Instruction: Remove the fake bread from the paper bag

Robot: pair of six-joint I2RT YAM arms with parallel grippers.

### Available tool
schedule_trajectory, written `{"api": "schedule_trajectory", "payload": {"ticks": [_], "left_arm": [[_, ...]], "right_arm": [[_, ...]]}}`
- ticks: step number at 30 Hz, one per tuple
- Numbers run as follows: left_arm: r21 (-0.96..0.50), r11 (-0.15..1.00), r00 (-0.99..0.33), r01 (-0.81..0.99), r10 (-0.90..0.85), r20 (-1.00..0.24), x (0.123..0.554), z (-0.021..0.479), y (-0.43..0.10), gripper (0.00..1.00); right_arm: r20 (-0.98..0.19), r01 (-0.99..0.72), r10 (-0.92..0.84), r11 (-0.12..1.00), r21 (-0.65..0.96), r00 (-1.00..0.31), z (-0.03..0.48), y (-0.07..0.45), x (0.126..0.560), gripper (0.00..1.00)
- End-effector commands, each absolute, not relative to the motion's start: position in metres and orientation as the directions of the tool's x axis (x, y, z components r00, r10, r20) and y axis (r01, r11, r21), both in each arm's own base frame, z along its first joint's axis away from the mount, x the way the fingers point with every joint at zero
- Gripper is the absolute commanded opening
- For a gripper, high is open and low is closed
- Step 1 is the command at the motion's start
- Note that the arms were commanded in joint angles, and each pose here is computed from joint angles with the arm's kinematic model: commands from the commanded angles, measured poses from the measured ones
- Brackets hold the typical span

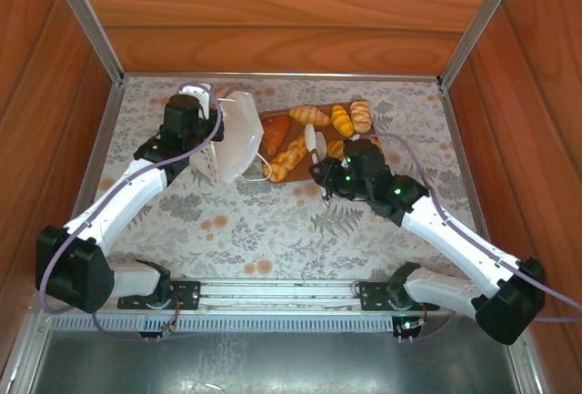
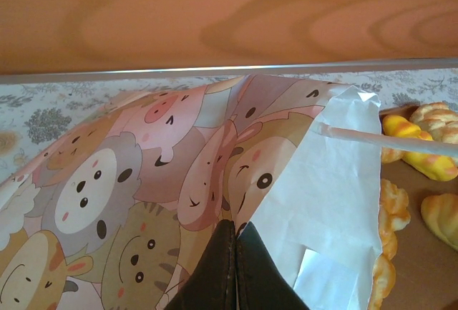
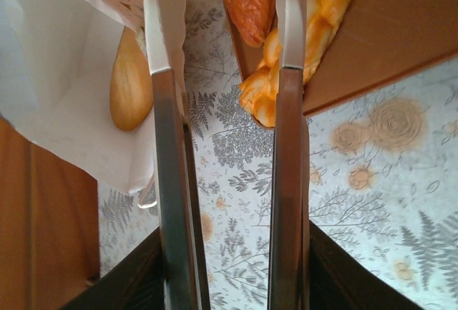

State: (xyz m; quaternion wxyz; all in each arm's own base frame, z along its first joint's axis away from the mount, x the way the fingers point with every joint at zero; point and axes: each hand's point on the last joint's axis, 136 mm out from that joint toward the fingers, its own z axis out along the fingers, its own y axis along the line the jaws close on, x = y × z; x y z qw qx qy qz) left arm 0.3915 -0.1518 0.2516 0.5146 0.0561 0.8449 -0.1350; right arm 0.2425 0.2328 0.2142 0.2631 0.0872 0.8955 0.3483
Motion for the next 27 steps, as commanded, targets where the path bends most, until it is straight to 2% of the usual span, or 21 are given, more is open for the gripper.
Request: {"api": "schedule_trajectory", "payload": {"ticks": [1, 10, 18, 27], "left_arm": [[-0.16, 0.942, -0.429, 0.294, -0.019, -0.903, 0.389, 0.26, -0.158, 0.0], [-0.152, 0.943, -0.438, 0.295, -0.008, -0.899, 0.395, 0.255, -0.16, 0.0], [-0.148, 0.942, -0.446, 0.302, 0.003, -0.895, 0.397, 0.251, -0.161, 0.0], [-0.162, 0.926, -0.45, 0.341, 0.009, -0.893, 0.394, 0.251, -0.169, 0.0]], "right_arm": [[-0.504, -0.154, 0.253, 0.758, 0.633, -0.826, 0.247, 0.234, 0.244, 0.42], [-0.48, -0.326, 0.05, 0.671, 0.666, -0.876, 0.269, 0.296, 0.225, 0.4], [-0.407, -0.38, -0.123, 0.66, 0.648, -0.905, 0.242, 0.352, 0.204, 0.41], [-0.327, -0.365, -0.187, 0.658, 0.658, -0.926, 0.209, 0.398, 0.226, 0.43]]}}
